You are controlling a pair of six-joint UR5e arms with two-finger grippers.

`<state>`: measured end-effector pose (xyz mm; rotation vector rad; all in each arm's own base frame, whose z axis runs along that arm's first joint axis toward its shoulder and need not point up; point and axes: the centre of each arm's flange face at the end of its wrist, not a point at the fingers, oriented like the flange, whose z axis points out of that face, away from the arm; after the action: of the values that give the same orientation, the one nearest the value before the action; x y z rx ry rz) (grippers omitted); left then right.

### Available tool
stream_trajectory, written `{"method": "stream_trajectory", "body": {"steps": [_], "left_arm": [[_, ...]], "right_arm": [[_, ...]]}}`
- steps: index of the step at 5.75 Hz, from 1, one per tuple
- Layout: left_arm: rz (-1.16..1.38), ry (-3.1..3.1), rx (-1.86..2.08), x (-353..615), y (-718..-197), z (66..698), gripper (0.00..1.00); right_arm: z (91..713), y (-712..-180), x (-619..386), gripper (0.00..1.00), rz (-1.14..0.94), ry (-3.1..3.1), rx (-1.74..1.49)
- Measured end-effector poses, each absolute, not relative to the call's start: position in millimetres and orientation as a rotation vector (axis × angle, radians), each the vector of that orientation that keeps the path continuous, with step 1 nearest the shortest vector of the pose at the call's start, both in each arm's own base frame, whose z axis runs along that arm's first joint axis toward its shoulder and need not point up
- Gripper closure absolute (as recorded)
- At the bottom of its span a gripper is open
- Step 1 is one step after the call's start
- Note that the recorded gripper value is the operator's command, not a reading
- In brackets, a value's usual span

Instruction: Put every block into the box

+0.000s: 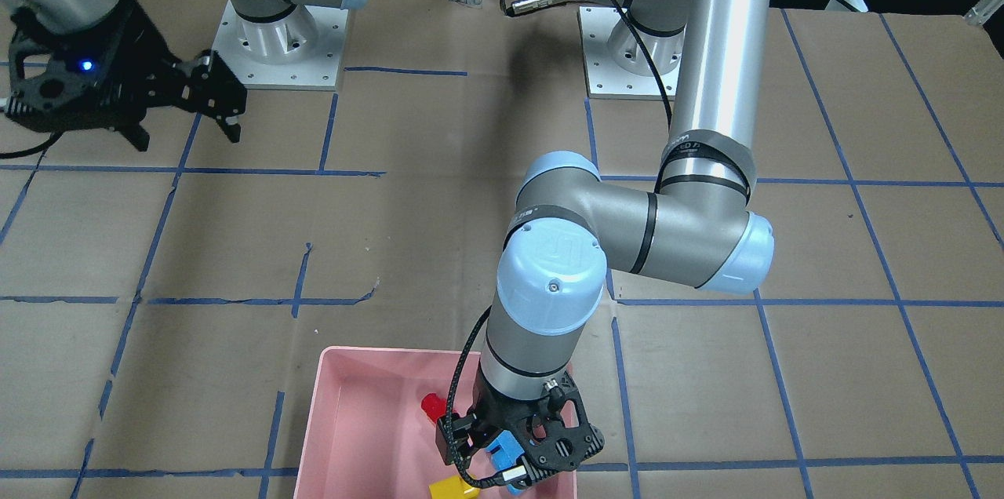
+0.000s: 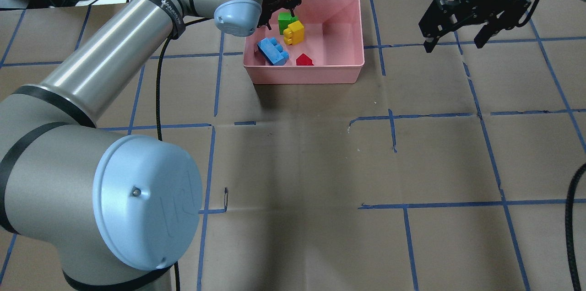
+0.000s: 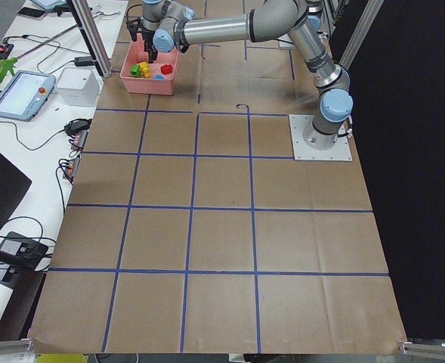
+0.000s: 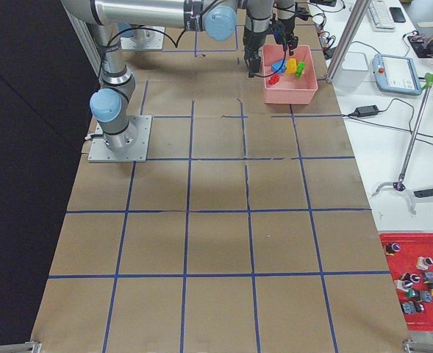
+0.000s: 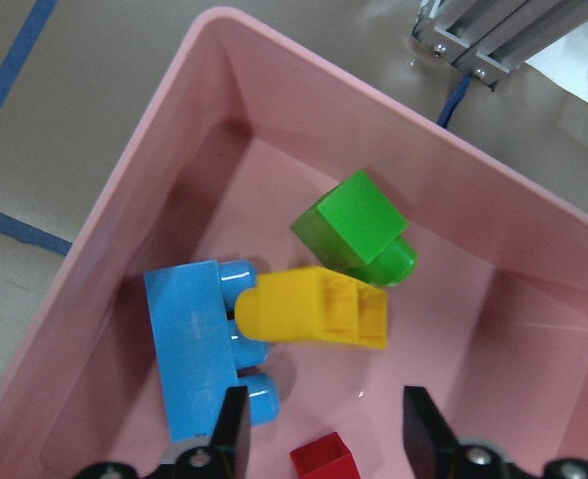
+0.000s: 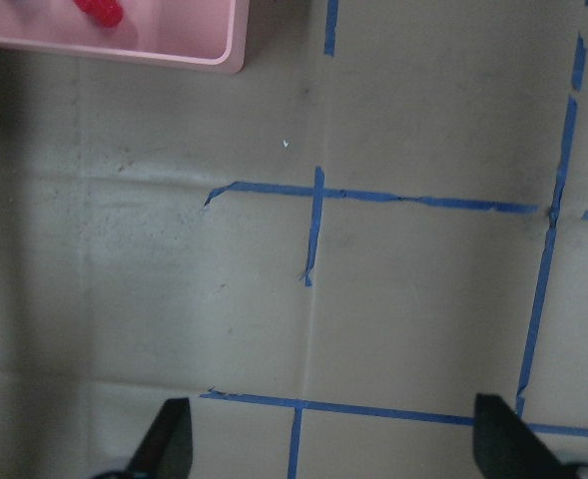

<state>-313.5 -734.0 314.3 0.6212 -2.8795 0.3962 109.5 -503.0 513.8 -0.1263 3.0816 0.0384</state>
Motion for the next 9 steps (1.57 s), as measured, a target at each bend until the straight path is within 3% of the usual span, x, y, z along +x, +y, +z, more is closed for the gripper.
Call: {"method": "stream_trajectory", "body": {"steps": [2, 5, 9], "left_arm": [[0.405, -2.923, 0.507, -282, -719, 376, 0.01], [0.17, -3.092, 0.12, -184, -653, 477, 0.01], [0.034, -3.149, -0.18, -114, -507, 496, 0.01]], "right_arm": [[526, -465, 155, 0.0, 0.087, 3.126, -0.129], [490, -442, 168, 0.0, 0.202, 3.134, -0.146], [495, -446, 166, 0.0, 0.119, 3.141, -0.124]]}}
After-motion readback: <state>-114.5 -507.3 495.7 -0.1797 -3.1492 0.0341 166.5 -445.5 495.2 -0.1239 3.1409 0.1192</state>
